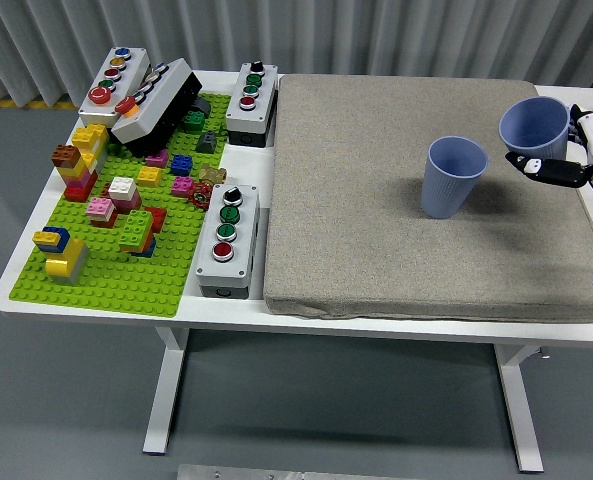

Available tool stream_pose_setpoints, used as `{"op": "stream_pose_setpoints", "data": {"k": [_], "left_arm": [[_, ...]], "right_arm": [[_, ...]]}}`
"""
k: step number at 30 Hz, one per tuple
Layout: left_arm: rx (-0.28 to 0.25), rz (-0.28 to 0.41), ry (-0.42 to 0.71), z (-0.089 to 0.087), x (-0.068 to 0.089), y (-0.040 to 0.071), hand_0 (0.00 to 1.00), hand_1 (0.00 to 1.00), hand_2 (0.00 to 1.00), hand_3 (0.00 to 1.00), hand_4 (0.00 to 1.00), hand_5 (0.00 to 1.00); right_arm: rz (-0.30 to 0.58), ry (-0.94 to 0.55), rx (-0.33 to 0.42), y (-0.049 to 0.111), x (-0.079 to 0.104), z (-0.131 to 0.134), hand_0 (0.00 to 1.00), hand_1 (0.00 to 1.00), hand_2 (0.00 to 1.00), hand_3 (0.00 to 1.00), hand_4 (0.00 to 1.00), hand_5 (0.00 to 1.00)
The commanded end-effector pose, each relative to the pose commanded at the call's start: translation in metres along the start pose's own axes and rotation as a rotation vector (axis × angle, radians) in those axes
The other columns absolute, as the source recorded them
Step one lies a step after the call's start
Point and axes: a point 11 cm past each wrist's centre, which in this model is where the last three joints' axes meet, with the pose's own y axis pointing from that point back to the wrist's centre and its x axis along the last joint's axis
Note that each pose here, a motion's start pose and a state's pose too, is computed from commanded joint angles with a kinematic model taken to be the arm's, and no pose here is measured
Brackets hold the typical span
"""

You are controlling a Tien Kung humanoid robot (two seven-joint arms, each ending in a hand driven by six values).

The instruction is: Pick cup pour cup place

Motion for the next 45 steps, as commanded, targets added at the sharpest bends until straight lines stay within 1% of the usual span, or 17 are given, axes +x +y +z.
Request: {"op": "stream_pose_setpoints", "data": {"k": [6,12,17,19,22,29,39,45], "left_arm": [[-0.003,0.0,0.0,0.001,0.0,0.0,0.879,0.846,0.915,0.798,0.63,0.91],[-0.005,0.0,0.0,0.002,0.0,0.0,0.879,0.846,0.915,0.799,0.63,0.908],[-0.006,0.001,0.0,0.003,0.0,0.0,0.879,0.846,0.915,0.798,0.63,0.908],[-0.007,0.001,0.0,0.004,0.0,0.001,0.879,0.846,0.915,0.798,0.63,0.908],[-0.007,0.001,0.001,0.004,0.0,0.001,0.879,0.846,0.915,0.798,0.63,0.908],[-0.007,0.001,0.001,0.004,0.0,0.001,0.879,0.846,0.915,0.798,0.63,0.906],[-0.005,0.003,0.002,0.003,0.001,0.001,0.879,0.846,0.915,0.798,0.63,0.905],[-0.003,0.005,0.001,0.002,0.002,0.001,0.878,0.846,0.915,0.798,0.63,0.905]], "right_arm": [[0.013,0.084,0.03,0.0,0.001,-0.012,0.794,0.639,0.509,0.61,0.831,0.283],[0.015,0.169,0.059,0.002,-0.003,-0.02,0.805,0.639,0.509,0.611,0.832,0.281],[0.015,0.196,0.075,0.003,-0.008,-0.025,0.801,0.639,0.508,0.61,0.831,0.285],[-0.007,0.189,0.08,0.002,-0.012,-0.023,0.801,0.639,0.508,0.61,0.831,0.285],[-0.01,0.195,0.084,0.002,-0.014,-0.023,0.801,0.639,0.508,0.61,0.831,0.285],[-0.005,0.227,0.102,0.003,-0.016,-0.027,0.799,0.641,0.507,0.606,0.831,0.285],[0.01,0.292,0.126,0.004,-0.015,-0.032,0.799,0.641,0.506,0.604,0.832,0.284],[0.001,0.33,0.139,0.004,-0.015,-0.032,0.8,0.641,0.506,0.604,0.831,0.283]]}}
